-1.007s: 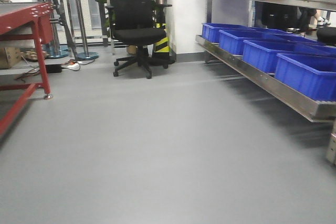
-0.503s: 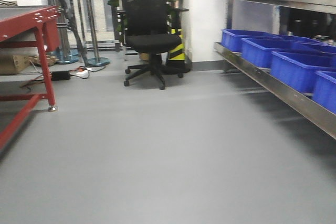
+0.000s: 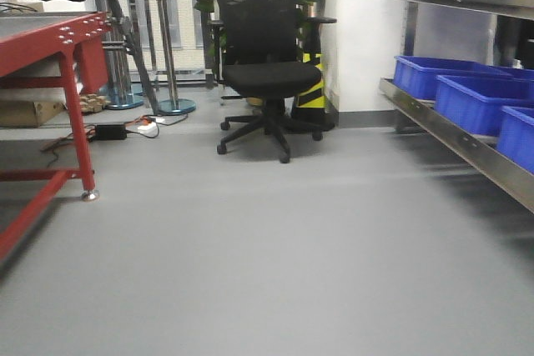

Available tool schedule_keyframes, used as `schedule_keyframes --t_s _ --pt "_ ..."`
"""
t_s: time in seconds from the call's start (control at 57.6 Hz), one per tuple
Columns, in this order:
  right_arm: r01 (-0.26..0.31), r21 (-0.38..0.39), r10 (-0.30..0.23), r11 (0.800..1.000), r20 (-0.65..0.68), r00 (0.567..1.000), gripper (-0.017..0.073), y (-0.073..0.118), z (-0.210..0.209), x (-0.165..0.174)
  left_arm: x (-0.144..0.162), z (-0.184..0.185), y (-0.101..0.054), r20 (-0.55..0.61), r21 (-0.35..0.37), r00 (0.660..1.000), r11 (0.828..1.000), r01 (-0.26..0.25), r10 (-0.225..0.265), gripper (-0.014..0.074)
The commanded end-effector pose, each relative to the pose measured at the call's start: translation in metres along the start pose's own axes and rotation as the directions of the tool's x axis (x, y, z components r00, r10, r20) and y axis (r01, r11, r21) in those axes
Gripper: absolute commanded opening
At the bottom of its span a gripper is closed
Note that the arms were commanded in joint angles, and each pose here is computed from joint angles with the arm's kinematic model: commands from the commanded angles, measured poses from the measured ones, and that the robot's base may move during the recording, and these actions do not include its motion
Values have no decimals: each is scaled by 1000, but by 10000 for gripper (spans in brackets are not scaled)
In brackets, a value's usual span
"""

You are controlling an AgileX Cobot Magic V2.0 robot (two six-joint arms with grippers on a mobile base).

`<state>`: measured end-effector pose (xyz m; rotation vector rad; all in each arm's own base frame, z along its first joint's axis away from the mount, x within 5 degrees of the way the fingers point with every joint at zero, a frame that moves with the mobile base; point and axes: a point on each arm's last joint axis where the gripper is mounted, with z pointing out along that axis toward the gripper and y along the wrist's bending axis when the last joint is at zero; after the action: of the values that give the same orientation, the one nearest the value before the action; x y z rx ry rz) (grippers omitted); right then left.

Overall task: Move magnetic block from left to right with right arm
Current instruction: 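Drive the base away from the first table carrying the cube, then turn the base past the black chair toward the second table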

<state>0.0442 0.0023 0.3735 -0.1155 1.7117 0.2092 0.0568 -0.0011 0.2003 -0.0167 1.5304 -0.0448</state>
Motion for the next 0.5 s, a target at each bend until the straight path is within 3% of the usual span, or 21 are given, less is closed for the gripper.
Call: schedule_keyframes --t_s 0.0,0.486 --pt "26 -7 -25 1000 103 994 183 1 -3 -16 -6 -1 1 87 -5 996 1000 11 -10 -126" --pt "26 -5 -25 1000 97 995 183 1 -3 -15 -6 -1 1 87 -5 996 1000 11 -10 -126"
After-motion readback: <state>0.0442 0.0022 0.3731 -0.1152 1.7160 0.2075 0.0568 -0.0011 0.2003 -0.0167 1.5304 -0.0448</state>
